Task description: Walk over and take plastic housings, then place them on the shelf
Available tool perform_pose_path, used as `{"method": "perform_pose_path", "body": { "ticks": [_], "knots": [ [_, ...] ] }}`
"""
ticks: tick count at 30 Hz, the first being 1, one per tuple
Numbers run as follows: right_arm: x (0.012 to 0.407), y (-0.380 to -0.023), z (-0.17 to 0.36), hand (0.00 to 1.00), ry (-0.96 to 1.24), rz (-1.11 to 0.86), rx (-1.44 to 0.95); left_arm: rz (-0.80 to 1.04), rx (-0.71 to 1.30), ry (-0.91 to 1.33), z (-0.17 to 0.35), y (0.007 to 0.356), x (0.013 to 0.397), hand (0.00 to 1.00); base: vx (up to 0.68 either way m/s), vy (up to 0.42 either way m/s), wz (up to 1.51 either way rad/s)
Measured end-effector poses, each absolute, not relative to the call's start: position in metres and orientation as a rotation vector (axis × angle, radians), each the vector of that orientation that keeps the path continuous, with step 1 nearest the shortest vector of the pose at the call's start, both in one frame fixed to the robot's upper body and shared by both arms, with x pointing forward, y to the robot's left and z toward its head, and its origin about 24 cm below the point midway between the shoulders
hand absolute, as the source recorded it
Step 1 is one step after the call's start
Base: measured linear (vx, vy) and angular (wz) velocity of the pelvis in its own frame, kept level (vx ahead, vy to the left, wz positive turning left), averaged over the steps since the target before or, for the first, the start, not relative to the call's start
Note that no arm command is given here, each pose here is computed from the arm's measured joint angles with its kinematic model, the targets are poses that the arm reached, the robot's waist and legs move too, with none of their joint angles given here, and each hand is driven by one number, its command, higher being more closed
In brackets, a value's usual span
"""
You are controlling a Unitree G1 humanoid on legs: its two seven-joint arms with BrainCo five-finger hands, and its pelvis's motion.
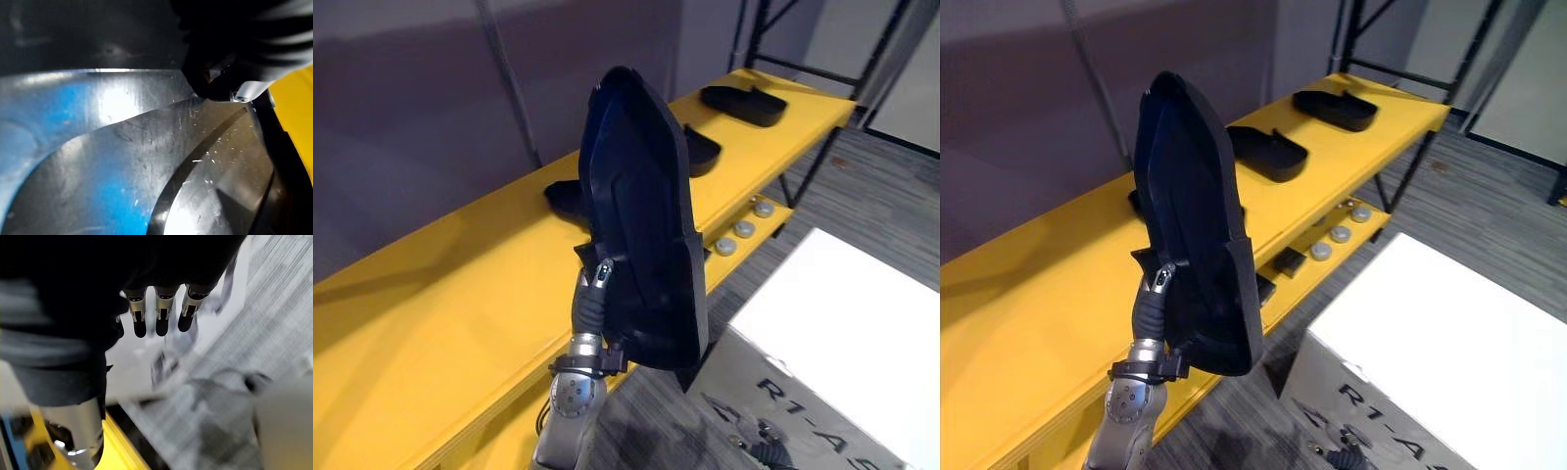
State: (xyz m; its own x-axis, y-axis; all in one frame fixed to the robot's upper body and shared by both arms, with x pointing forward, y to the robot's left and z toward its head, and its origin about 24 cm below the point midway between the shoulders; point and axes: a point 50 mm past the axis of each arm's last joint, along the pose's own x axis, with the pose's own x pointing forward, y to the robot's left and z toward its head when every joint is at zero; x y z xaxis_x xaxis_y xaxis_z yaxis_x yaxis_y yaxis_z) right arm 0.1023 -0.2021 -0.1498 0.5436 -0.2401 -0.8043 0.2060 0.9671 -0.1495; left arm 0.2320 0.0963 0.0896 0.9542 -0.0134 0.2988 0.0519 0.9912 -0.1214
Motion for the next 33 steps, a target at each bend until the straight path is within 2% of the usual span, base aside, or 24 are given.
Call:
{"method": "perform_pose_path", "body": {
  "ticks": [6,14,23,28,33],
  "knots": [
    [0.108,-0.202,-0.148,0.0,0.943,-0.256,-0.042,-0.008,-0.055,-0.311,0.089,0.098,0.232,1.0,0.13,0.206,0.89],
    [0.1,-0.2,-0.144,0.0,0.915,-0.289,-0.005,0.008,-0.012,-0.325,0.09,0.093,0.226,1.0,0.1,-0.187,0.93],
    [0.091,-0.188,-0.146,0.0,0.93,-0.261,0.001,0.082,0.006,-0.257,0.076,0.111,0.206,1.0,0.03,-0.076,0.28],
    [0.104,-0.179,-0.144,0.0,0.909,-0.21,-0.028,0.154,0.026,-0.241,0.072,0.128,0.205,1.0,-0.08,0.061,0.09],
    [0.101,-0.198,-0.148,0.0,0.956,-0.214,-0.11,0.157,0.005,-0.227,0.069,0.126,0.204,1.0,-0.07,0.248,0.27]
  ]
}}
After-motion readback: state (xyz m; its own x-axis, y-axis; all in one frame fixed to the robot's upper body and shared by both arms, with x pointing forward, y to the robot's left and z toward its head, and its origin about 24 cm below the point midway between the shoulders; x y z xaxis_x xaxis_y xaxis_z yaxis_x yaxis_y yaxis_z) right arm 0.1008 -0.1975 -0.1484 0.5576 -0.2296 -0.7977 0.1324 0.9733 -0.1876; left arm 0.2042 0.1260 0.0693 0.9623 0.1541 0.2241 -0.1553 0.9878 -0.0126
